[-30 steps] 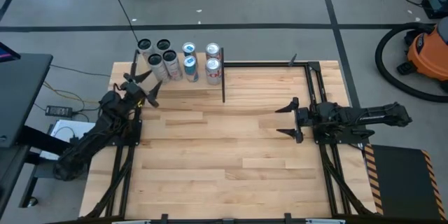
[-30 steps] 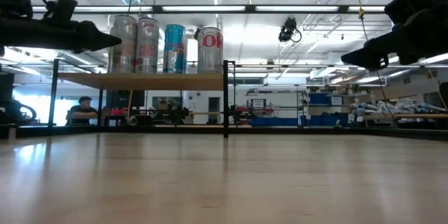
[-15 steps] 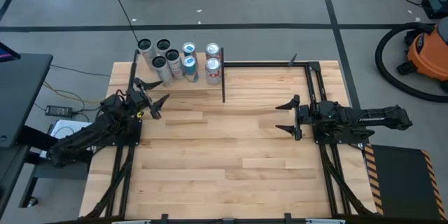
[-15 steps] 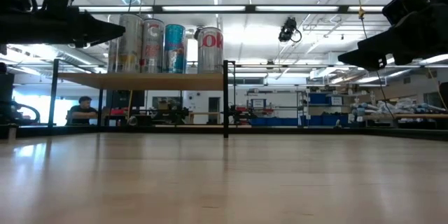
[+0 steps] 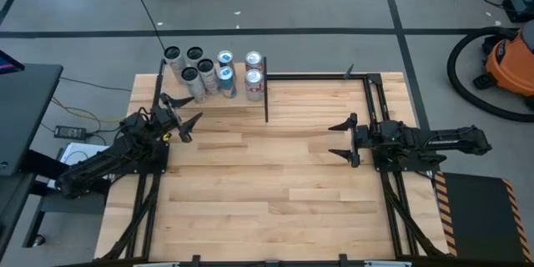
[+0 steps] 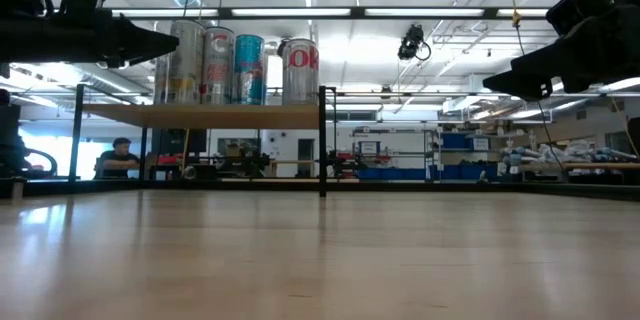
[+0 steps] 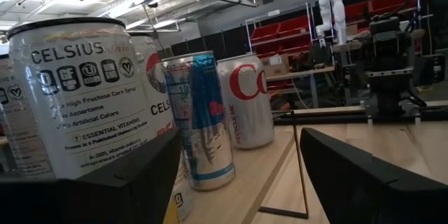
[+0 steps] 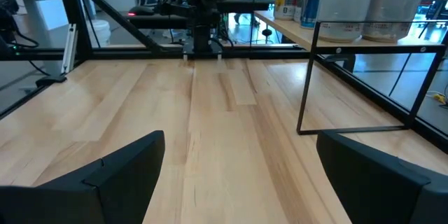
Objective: Place canned beverage on shelf
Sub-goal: Put the white-yellow soda can on the shelf aligned with the other white-yellow soda can
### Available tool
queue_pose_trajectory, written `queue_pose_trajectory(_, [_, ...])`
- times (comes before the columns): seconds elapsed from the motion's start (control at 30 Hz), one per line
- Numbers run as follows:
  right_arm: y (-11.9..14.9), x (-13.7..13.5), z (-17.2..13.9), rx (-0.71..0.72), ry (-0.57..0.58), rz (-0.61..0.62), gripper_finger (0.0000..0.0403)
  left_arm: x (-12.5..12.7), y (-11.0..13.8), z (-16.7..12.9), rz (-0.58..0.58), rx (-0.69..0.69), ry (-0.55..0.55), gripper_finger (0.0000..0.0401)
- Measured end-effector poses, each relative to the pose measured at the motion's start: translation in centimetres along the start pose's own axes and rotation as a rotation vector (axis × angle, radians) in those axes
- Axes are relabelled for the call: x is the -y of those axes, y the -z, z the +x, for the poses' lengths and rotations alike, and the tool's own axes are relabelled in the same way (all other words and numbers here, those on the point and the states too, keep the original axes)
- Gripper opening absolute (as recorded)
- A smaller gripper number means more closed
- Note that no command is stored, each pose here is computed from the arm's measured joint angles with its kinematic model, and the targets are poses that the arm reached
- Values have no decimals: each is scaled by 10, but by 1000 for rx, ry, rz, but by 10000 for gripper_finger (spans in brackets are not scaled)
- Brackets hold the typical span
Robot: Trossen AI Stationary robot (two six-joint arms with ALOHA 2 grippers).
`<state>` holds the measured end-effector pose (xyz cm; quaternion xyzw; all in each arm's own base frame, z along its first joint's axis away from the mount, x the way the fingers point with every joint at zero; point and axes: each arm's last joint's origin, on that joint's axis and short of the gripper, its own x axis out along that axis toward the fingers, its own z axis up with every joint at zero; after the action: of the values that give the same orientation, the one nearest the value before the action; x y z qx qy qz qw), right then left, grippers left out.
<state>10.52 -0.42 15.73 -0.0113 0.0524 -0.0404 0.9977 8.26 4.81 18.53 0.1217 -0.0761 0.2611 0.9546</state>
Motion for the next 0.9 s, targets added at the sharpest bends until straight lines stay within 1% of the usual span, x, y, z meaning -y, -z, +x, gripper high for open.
queue_pose_trajectory(0.5, [0, 0, 0, 0, 0, 0, 383, 4, -1, 0, -8, 8, 36, 297])
queue_pose_trajectory(0.9, [0, 0, 0, 0, 0, 0, 383, 4, -1, 0, -8, 8, 36, 297])
